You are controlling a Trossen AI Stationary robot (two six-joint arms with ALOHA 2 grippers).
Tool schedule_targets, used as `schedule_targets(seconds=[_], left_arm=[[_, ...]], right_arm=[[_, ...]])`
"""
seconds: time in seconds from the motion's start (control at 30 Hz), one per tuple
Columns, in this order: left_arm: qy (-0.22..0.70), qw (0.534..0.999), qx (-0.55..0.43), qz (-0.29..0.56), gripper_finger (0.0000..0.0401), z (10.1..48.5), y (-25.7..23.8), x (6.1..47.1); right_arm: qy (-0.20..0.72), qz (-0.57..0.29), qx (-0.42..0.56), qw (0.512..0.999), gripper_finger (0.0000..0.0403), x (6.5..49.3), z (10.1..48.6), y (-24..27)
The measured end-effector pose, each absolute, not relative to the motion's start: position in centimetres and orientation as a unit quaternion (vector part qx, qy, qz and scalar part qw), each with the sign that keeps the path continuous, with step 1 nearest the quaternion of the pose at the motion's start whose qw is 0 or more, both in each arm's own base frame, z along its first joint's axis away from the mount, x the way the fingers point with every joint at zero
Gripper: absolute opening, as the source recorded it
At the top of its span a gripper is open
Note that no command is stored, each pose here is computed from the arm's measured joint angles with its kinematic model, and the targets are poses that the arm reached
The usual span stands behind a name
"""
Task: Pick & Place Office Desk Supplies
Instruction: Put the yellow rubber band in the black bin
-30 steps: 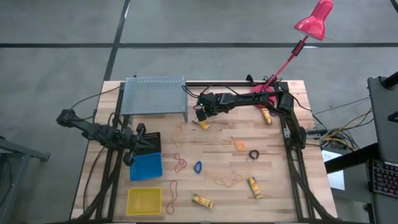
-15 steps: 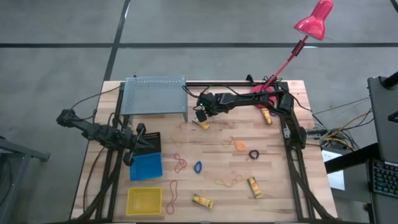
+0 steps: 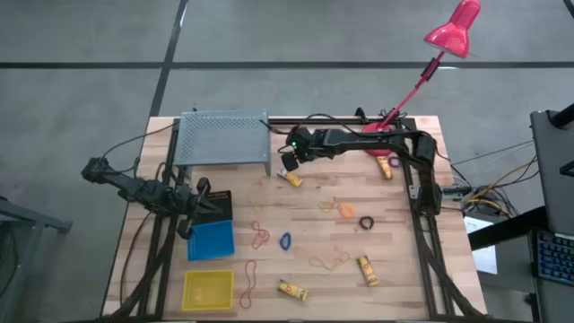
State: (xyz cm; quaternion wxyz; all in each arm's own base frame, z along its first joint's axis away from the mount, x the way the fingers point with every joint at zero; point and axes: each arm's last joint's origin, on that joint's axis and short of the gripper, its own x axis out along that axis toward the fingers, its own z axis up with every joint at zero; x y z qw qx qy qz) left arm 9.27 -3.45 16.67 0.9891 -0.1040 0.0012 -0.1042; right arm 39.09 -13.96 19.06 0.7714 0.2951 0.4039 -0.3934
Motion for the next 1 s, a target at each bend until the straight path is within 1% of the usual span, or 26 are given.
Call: schedule_targets(seconds=[0.13,0.43,0.57,0.7,0.8,1.0], left_arm=[[0.001,0.989,-0.104,-0.104,0.0014,16.7,-3.4,9.3],[0.001,0.989,-0.104,-0.104,0.0014,16.7,-3.4,9.3],[0.001,0.989,-0.104,-0.104,0.0014,16.7,-3.4,9.3],[0.001,0.989,-0.104,-0.104,0.0014,16.7,-3.4,9.3],[0.001,0.989,-0.104,-0.104,0.0014,16.7,-3.4,9.3],[0.001,0.989,-0.104,-0.104,0.0014,16.7,-3.4,9.3]], right_arm=[[0.381,-0.387,0.294,0.786,0.0008,38.1,22.0,-13.5],[0.313,-0.352,0.227,0.852,0.0008,34.9,29.9,-10.9],[0.277,-0.330,0.212,0.877,0.0008,33.3,32.6,-9.4],[0.243,-0.295,0.189,0.905,0.0008,31.9,33.7,-7.6],[0.209,-0.254,0.185,0.926,0.0008,30.9,33.5,-6.3],[0.109,-0.116,0.192,0.968,0.0008,29.2,31.6,-4.9]])
